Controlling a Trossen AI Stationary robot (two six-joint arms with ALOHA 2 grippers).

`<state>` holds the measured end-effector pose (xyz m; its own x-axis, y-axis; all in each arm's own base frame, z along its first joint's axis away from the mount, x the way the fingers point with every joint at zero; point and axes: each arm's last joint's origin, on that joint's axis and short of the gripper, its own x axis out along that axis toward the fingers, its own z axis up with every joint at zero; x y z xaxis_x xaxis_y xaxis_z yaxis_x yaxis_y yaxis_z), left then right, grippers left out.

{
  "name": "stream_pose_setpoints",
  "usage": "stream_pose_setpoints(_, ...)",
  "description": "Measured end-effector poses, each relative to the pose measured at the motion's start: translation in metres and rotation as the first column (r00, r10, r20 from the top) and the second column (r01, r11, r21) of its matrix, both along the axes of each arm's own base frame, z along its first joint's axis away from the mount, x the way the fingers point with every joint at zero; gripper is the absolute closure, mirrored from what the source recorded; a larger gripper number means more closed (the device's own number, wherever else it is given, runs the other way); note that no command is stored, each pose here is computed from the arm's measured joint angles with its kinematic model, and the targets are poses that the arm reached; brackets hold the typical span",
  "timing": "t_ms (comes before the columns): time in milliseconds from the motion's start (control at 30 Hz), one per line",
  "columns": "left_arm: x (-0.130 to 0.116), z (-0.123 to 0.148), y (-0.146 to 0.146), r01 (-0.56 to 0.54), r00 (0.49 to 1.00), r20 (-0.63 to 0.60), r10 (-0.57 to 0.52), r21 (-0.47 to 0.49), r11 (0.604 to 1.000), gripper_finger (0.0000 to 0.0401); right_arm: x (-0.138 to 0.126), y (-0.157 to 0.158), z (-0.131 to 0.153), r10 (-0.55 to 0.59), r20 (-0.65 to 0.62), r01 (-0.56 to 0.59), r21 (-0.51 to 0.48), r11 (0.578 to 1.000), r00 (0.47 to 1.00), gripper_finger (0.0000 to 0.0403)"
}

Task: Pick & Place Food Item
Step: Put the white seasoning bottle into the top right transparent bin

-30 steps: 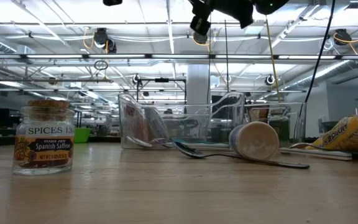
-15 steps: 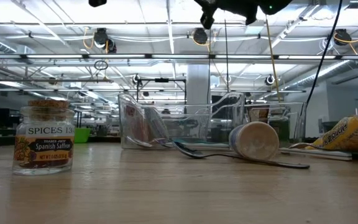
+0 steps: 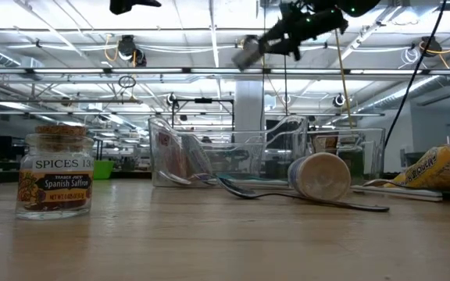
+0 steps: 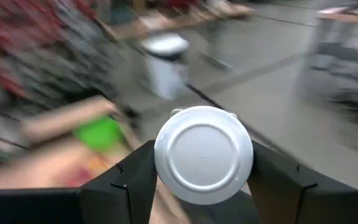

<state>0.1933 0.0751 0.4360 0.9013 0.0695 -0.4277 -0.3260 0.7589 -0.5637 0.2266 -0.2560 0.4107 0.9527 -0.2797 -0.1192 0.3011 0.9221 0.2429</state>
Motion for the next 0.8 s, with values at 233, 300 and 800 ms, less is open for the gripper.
stream_pose_setpoints(233,-0.001,0.0,0.001,-0.022,1.0,0.001,0.022,-0.025,0.999,0.005,-0.034,0.005,-0.002,-0.313,-0.311,0.22,-0.299,0.928,0.897,0.0205)
stream_pose_setpoints(300,-0.001,0.0,0.002,-0.037,0.999,-0.002,0.037,-0.019,0.999,0.005,-0.044,0.013,0.0,-0.31,-0.365,0.198,-0.313,0.929,0.878,0.0205)
stream_pose_setpoints(800,-0.002,0.0,0.008,-0.184,0.981,-0.03,0.189,0.133,0.974,0.005,-0.1,0.092,-0.002,-0.116,-0.662,0.134,-0.025,0.991,0.74,0.0205)
